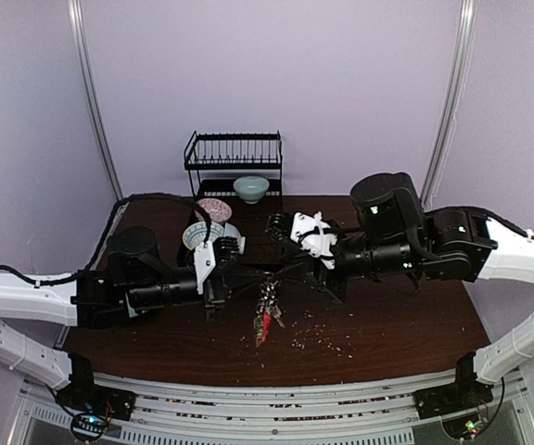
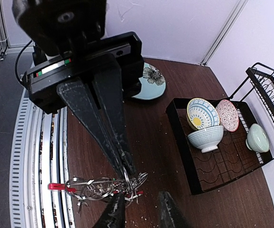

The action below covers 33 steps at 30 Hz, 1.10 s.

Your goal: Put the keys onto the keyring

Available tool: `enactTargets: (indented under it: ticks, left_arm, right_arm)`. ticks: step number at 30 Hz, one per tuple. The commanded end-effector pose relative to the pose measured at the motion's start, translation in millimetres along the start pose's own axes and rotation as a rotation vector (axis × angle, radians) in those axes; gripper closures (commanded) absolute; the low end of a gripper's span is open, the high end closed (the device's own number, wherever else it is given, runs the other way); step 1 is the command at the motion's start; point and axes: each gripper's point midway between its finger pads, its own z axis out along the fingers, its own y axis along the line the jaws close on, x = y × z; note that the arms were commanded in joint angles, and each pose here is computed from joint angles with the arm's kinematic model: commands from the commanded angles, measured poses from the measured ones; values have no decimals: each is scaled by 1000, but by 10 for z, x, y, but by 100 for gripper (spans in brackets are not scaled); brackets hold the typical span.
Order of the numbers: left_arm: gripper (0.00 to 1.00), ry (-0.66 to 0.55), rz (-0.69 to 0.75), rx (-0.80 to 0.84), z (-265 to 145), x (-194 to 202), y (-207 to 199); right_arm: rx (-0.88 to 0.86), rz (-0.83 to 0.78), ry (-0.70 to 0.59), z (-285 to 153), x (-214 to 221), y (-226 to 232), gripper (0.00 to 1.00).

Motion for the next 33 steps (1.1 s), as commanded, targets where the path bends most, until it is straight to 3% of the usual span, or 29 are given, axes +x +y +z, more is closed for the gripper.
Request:
enactTargets:
  ticks: [1, 3, 6, 10, 16, 27, 33]
  left_arm:
    - [100, -154, 38, -62, -117, -424, 146]
    - [100, -157, 39, -58, -120, -432, 138]
    - [100, -158, 37, -52, -124, -431, 125]
    - [100, -164, 40, -50, -139, -446, 121]
    - [100, -212, 48, -60, -205, -514, 113]
    - [100, -480, 95, -35, -498, -891, -35]
    - [100, -513, 68, -21, -488, -904, -63]
  right_arm:
    - [16, 66, -81, -46, -77, -41, 74]
    - [26, 86, -88, -25, -59, -53, 69]
    - [14, 105, -106, 8, -50, -29, 69]
    - [3, 119, -116, 45, -40, -10, 85]
    - [-32, 111, -103, 82, -6, 52, 100]
    - [-260, 82, -108, 273, -97, 457, 100]
    - [-247, 82, -176, 240, -227, 425, 100]
